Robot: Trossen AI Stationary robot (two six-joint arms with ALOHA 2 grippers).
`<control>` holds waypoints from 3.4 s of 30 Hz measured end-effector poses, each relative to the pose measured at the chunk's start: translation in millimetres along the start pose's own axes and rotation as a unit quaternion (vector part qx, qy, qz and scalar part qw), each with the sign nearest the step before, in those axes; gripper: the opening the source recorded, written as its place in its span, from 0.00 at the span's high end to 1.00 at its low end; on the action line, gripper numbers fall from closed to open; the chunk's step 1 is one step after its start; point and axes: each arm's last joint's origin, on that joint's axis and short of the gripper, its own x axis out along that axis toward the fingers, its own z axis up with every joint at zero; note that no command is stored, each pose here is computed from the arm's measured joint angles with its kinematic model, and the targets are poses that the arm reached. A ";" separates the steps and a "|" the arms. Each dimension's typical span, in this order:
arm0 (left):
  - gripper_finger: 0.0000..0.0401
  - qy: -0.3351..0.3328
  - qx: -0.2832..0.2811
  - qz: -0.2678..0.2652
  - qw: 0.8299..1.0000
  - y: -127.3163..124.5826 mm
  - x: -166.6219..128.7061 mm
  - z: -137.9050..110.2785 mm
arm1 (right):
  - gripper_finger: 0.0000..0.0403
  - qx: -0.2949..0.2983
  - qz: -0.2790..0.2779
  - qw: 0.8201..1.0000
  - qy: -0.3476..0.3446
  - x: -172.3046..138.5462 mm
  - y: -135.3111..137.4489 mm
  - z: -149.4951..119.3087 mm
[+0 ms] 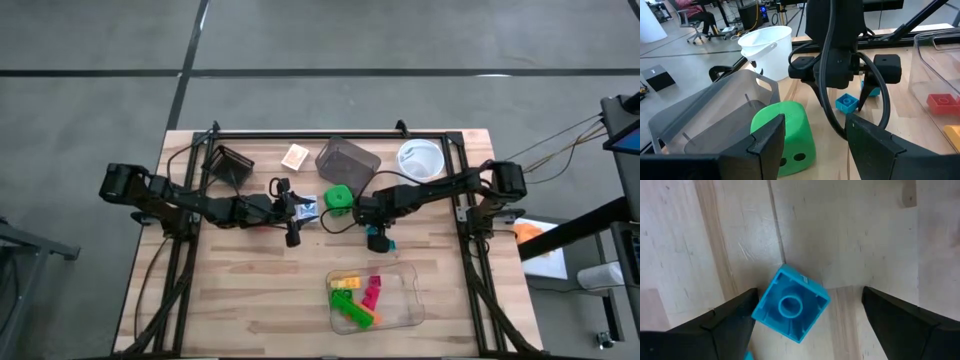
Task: Pick & Place Toys
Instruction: Put the blue game piece into the bottom transparent bin
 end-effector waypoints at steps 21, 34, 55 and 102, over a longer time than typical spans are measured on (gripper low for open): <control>0.48 0.000 0.000 0.000 1.000 0.0 0.0 0.0 | 0.67 -0.005 0.005 1.000 -0.004 0.5 0.7 1.2; 0.48 0.002 0.000 0.000 1.000 0.0 0.0 -0.5 | 0.66 -0.024 -0.014 0.999 -0.018 -5.8 4.2 0.4; 0.48 0.008 0.001 -0.001 1.000 -0.1 0.0 -1.5 | 0.66 -0.107 0.042 0.948 -0.296 -87.0 57.7 -18.5; 0.48 0.007 0.001 -0.001 1.000 -0.3 0.0 -1.6 | 0.34 -0.144 -0.088 0.973 -0.158 -97.5 109.6 -64.0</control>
